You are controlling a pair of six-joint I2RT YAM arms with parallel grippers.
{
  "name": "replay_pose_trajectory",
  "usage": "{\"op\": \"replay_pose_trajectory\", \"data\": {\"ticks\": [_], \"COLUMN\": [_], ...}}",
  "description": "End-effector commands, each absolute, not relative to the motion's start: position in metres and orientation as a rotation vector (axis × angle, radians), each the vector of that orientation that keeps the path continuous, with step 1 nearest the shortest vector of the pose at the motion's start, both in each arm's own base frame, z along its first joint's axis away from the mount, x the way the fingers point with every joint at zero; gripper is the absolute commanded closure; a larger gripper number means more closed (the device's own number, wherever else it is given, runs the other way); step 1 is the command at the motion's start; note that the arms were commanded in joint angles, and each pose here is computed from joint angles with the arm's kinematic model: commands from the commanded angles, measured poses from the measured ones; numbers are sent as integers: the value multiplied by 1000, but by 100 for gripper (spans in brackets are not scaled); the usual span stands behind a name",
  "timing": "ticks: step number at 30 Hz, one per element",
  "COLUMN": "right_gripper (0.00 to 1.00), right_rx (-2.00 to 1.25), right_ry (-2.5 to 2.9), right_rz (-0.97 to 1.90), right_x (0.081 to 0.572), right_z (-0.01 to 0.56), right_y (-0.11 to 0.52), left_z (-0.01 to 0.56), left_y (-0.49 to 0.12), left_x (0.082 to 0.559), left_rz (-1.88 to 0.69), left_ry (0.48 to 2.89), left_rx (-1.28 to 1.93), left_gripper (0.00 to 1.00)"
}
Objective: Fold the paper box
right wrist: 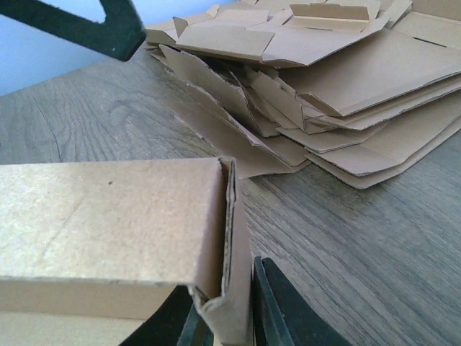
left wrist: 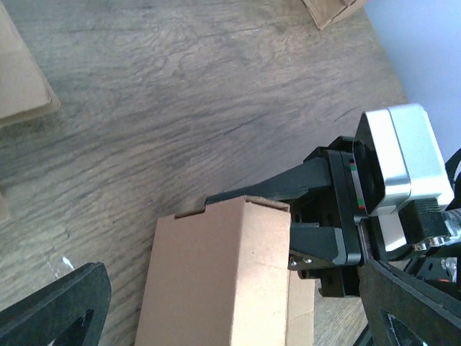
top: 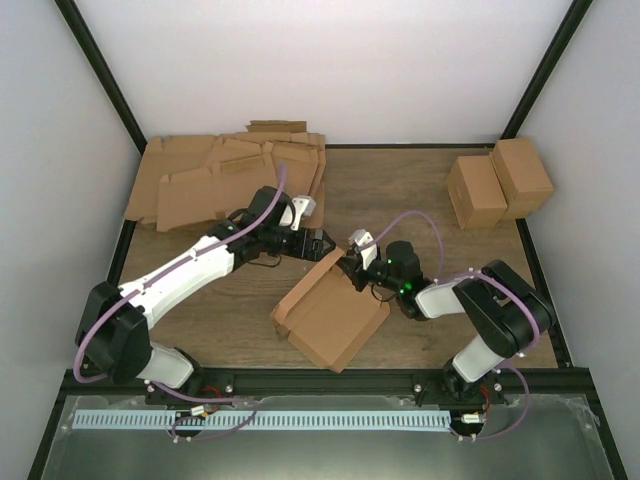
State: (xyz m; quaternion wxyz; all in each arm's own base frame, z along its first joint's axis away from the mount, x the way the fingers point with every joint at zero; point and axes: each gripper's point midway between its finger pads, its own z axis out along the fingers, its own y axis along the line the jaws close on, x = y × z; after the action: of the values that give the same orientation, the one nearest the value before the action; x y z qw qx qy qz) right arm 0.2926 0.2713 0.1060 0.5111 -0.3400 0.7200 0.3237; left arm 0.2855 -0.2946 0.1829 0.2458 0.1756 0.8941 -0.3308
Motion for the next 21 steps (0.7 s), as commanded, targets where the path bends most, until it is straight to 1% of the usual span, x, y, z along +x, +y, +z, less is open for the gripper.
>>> {"op": "replay_pose_trajectory", "data": {"ticks": [1,8,14,21], "right_gripper": [84,83,83,83], "right_rx": [-841,-849,-855,-858], "right_ry": [1678,1676,1674,1675], "right_rz": [811,824,830,829], "right_x": [288,286,286,286], "right_z": [119,119,120,120], "right_y": [278,280,283,283], "left_z": [189,181,177,155], "left_y": [-302,-306,-305,-303], "left_x": [295,295,291,293], "left_rz": [-978,-1026,-1031,-1018], "left_ry": [2403,2410,2400,2460], "left_rx": [462,470,493,468], "left_gripper": [4,7,6,10]}}
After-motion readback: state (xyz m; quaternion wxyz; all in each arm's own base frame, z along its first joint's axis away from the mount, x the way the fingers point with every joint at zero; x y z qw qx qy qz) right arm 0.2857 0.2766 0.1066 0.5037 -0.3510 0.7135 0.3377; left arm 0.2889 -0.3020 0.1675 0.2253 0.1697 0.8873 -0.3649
